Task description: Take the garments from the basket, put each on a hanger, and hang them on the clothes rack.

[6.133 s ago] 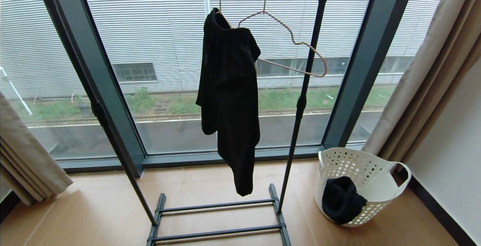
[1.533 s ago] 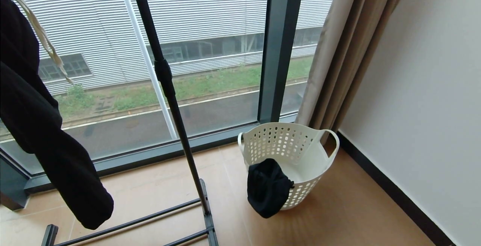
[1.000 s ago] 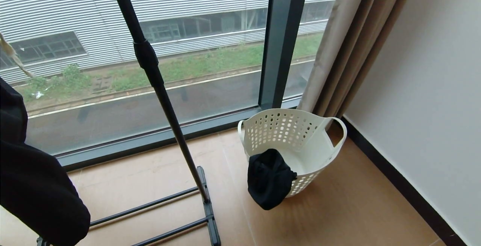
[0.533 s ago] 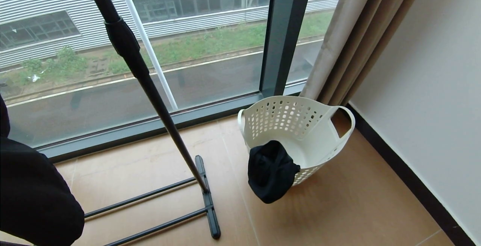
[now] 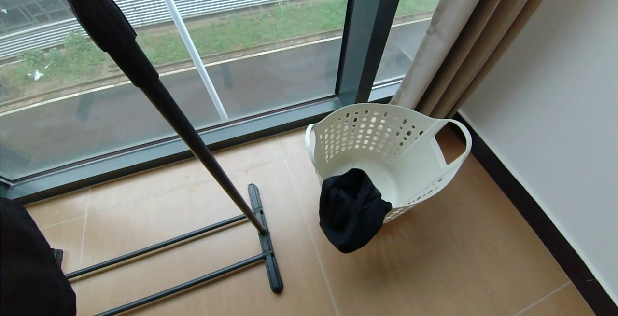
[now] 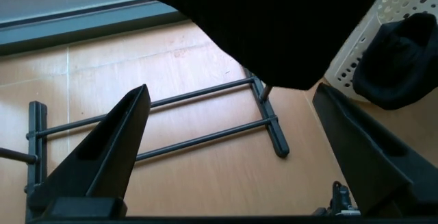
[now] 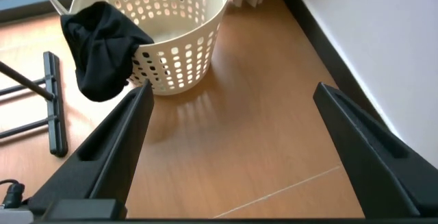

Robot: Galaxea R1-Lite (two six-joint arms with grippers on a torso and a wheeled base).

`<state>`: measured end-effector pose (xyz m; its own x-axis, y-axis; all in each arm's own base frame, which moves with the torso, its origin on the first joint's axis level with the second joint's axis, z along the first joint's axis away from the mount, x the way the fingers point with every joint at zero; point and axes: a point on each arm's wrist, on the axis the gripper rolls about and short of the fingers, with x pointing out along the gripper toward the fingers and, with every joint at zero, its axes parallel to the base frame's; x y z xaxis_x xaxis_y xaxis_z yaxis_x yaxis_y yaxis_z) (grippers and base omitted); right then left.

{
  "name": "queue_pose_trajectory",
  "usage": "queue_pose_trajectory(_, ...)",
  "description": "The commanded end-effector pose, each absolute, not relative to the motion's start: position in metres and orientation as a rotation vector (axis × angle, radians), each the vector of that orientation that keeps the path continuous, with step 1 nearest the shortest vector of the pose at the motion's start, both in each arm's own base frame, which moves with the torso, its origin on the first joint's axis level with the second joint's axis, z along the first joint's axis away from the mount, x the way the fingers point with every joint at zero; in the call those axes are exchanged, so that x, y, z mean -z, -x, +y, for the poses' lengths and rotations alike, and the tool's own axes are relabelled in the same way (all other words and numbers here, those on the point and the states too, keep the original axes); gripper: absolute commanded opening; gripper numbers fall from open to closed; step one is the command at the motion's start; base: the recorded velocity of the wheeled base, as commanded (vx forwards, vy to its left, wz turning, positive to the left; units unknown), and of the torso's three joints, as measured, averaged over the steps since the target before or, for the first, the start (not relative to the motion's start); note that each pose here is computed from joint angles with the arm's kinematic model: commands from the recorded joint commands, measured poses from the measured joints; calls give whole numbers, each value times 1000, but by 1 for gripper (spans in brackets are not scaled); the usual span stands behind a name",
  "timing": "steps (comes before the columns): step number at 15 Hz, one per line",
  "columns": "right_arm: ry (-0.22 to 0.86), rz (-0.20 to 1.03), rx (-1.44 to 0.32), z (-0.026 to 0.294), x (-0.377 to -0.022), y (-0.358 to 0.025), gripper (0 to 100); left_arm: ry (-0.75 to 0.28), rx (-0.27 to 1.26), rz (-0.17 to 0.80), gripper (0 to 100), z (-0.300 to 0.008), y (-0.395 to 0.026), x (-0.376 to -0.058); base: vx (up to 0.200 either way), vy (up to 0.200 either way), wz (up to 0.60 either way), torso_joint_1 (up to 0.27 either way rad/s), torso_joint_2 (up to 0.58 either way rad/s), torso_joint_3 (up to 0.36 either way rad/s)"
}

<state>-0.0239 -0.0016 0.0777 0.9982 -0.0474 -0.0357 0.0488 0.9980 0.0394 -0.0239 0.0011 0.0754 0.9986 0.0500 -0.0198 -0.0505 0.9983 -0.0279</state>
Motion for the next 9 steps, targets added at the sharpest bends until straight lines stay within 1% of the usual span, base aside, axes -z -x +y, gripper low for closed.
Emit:
queue_pose_trajectory(1, -40, 34, 50, -2, -77, 24, 100, 29, -51, 21, 100, 1, 24, -75, 0, 0, 0, -7, 2, -193)
queue_pose_trajectory(5, 6, 54, 21, -1, -77, 23, 100, 29, -48, 21, 100, 1, 24, -75, 0, 0, 0, 0, 5, -195)
queue_pose_trajectory(7, 11, 80, -3, -1, -78, 21, 100, 29, -48, 21, 100, 1, 24, -75, 0, 0, 0, 5, 7, -200)
queue_pose_trajectory(9, 10, 78, -6, -1, -78, 22, 100, 27, -48, 21, 100, 1, 24, -75, 0, 0, 0, -2, 0, -195)
